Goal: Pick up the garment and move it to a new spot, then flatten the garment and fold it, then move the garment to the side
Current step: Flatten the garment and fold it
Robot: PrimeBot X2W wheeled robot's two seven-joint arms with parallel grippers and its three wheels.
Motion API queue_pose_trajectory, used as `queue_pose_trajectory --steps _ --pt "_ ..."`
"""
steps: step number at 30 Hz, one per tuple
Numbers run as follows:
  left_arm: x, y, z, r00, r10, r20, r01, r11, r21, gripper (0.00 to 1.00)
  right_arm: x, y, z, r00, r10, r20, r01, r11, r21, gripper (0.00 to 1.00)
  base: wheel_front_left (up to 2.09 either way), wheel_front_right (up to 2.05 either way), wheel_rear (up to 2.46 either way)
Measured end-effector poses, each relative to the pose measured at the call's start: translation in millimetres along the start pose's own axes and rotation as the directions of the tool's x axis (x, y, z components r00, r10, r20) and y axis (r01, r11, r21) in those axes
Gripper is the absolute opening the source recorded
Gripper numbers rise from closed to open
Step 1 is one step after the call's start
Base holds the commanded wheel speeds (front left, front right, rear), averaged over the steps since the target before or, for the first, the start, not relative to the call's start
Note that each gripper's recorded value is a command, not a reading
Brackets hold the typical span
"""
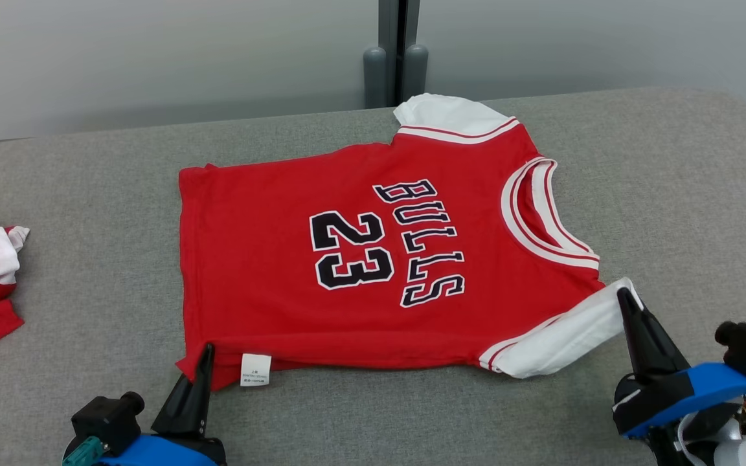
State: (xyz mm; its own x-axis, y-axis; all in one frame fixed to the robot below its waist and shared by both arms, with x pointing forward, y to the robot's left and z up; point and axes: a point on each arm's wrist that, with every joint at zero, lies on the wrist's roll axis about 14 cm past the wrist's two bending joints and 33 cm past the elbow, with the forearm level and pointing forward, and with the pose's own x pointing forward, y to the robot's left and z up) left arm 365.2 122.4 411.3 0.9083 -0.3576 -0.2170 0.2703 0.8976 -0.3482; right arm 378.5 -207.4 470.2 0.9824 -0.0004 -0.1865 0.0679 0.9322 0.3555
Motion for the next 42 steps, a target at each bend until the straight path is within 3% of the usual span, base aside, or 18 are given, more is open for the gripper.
queue_pose_trajectory --steps 15,23,24,25,26,34,42 --pt "26.2 6.8 14.2 0.999 -0.042 -0.001 0.042 0.998 0.056 0.00 100.9 16.5 19.6 0.999 0.032 -0.019 -0.033 0.998 -0.050 0.00 0.00 0.00 0.00" --pt "44.3 19.7 12.7 0.999 -0.037 -0.031 0.039 0.997 0.072 0.00 145.0 22.9 -6.2 0.995 0.031 -0.094 -0.039 0.996 -0.084 0.00 0.00 0.00 0.00" --pt "45.0 22.0 11.9 0.999 -0.032 -0.035 0.034 0.997 0.072 0.00 147.1 24.1 -8.7 0.995 0.033 -0.096 -0.041 0.996 -0.085 0.38 0.00 0.00 0.00" --pt "45.7 24.1 11.4 0.999 -0.027 -0.038 0.030 0.997 0.072 0.45 148.6 25.5 -10.4 0.995 0.037 -0.094 -0.045 0.995 -0.090 1.00 0.00 0.00 0.00" --pt "46.6 25.7 12.1 0.999 -0.023 -0.036 0.025 0.997 0.073 1.00 149.7 26.9 -9.0 0.996 0.041 -0.081 -0.049 0.994 -0.093 1.00 0.00 0.00 0.00" --pt "36.6 32.1 15.4 1.000 0.022 -0.013 -0.021 0.998 0.064 1.00 136.9 11.2 0.5 0.999 0.039 -0.019 -0.042 0.986 -0.162 1.00 0.00 0.00 0.00" --pt "14.7 35.3 1.1 0.997 0.081 -0.021 -0.080 0.996 0.027 1.00 95.3 -25.8 -27.6 0.997 -0.008 -0.078 -0.009 0.976 -0.217 1.00 0.00 0.00 0.00"
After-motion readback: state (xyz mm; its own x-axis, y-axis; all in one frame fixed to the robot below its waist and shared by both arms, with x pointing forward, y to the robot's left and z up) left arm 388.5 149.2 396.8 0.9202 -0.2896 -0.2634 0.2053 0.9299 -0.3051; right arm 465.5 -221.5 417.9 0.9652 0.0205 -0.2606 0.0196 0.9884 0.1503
